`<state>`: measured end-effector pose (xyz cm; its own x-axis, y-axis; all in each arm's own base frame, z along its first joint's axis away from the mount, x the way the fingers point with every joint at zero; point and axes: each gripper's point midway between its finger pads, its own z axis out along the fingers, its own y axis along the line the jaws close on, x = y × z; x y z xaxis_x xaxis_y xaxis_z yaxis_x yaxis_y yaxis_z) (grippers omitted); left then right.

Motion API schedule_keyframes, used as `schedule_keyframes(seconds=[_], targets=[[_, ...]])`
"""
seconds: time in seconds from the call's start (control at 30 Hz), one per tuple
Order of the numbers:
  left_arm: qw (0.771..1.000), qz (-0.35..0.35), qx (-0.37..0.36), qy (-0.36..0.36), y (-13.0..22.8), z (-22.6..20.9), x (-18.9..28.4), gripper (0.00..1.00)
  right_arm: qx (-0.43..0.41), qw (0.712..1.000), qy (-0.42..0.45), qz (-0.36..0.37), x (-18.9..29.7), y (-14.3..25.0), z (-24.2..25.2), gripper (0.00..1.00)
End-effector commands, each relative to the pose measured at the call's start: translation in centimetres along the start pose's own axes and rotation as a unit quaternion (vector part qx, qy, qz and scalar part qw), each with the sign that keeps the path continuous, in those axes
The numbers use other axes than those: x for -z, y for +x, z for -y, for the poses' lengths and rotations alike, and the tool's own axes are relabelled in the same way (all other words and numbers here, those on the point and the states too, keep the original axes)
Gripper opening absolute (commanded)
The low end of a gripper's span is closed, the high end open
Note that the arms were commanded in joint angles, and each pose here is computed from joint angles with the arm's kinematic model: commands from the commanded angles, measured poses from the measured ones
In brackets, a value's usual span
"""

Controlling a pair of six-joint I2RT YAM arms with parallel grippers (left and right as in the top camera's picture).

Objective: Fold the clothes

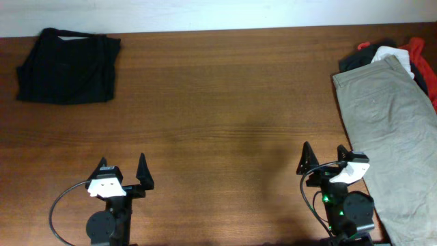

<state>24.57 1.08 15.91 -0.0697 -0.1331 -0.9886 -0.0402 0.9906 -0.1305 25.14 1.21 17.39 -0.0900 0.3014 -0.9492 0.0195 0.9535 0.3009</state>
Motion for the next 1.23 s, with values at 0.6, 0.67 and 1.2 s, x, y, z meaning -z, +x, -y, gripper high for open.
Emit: schedule_keyframes(seconds=[0.6, 0.67, 1.2], targets=[[1.000, -0.001, -0.001, 0.000, 0.2, 0.0, 0.0, 0.99, 0.011, 1.000, -0.001, 0.007, 0.4, 1.4, 1.5, 0.99], [1.000, -0.001, -0.001, 0.000, 0.2, 0.0, 0.0, 0.99, 0.011, 1.000, -0.001, 0.007, 0.4, 1.4, 1.5, 0.99], [1.000, -0.001, -0.001, 0.000, 0.2, 0.0, 0.0, 0.99, 0.011, 1.000, -0.001, 0.007, 0.4, 1.4, 1.5, 0.99]])
